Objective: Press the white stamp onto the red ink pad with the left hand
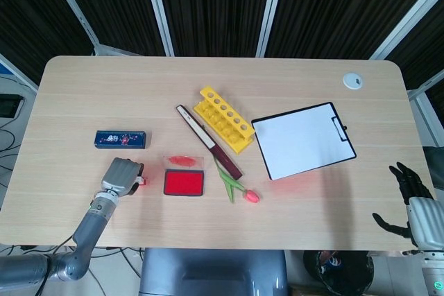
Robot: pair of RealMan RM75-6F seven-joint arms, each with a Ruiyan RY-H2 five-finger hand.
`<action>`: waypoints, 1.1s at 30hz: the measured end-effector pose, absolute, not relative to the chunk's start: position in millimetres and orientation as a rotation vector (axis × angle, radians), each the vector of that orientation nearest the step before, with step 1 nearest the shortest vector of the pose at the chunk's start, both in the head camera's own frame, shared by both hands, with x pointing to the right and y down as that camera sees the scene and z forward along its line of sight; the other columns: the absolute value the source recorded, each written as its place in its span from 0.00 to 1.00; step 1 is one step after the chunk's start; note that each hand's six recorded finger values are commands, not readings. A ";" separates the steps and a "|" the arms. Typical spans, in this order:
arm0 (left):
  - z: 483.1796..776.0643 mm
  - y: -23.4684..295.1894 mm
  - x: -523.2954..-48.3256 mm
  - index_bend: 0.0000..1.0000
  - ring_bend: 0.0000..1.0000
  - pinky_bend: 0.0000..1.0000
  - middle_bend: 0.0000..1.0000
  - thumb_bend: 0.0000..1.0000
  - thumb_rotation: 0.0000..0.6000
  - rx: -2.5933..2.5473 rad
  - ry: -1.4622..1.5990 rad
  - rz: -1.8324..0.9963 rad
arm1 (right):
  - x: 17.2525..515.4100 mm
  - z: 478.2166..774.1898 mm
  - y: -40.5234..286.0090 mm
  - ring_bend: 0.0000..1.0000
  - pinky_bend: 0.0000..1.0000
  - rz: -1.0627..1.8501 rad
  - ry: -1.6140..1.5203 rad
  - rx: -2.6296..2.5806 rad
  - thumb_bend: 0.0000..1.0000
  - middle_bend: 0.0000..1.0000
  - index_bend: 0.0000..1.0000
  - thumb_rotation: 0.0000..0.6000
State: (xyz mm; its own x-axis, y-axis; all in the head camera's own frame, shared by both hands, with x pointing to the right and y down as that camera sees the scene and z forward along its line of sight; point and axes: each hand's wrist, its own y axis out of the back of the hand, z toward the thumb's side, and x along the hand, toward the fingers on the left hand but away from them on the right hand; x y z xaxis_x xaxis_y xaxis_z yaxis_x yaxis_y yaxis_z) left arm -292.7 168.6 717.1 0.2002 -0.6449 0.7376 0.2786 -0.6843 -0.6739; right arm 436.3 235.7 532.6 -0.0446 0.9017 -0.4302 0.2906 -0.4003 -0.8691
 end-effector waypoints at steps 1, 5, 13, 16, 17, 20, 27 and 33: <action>717.1 168.4 -292.9 0.52 0.40 0.51 0.46 0.39 1.00 -1.736 0.344 -1.583 | 436.3 532.6 235.7 0.00 0.19 1.470 -1.264 -1.697 0.26 0.00 0.10 1.00; 716.6 168.1 -293.7 0.47 0.39 0.49 0.43 0.37 1.00 -1.731 0.343 -1.586 | 436.1 532.4 235.7 0.00 0.19 1.469 -1.264 -1.695 0.27 0.00 0.10 1.00; 715.7 167.8 -295.7 0.40 0.34 0.45 0.36 0.33 1.00 -1.720 0.336 -1.601 | 435.8 532.3 236.0 0.00 0.19 1.469 -1.263 -1.696 0.27 0.00 0.10 1.00; 715.2 167.6 -296.1 0.37 0.34 0.45 0.34 0.30 1.00 -1.717 0.335 -1.604 | 435.7 532.3 236.1 0.00 0.19 1.469 -1.262 -1.695 0.27 0.00 0.10 1.00; 715.0 167.5 -296.2 0.37 0.33 0.45 0.33 0.29 1.00 -1.716 0.334 -1.605 | 435.7 532.2 236.1 0.00 0.19 1.468 -1.262 -1.694 0.27 0.00 0.10 1.00; 714.1 166.9 -296.6 0.36 0.33 0.44 0.33 0.28 1.00 -1.712 0.337 -1.607 | 435.6 532.1 236.1 0.00 0.19 1.468 -1.263 -1.694 0.27 0.00 0.10 1.00; 712.0 166.3 -298.6 0.31 0.27 0.39 0.26 0.14 1.00 -1.702 0.335 -1.611 | 435.5 532.1 236.2 0.00 0.19 1.468 -1.263 -1.694 0.27 0.00 0.10 1.00; 707.1 165.2 -301.5 0.19 0.13 0.23 0.10 0.13 1.00 -1.697 0.349 -1.616 | 435.5 532.0 236.5 0.00 0.19 1.468 -1.262 -1.694 0.27 0.00 0.10 1.00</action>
State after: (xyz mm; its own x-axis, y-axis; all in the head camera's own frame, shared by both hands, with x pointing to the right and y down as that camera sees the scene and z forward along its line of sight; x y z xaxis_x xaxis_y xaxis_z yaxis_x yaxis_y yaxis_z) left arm -301.5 165.2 707.1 0.1642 -0.6570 0.7358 0.2954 -0.6789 -0.6722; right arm 435.5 236.5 532.0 -0.0435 0.9028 -0.4279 0.2878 -0.3988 -0.8707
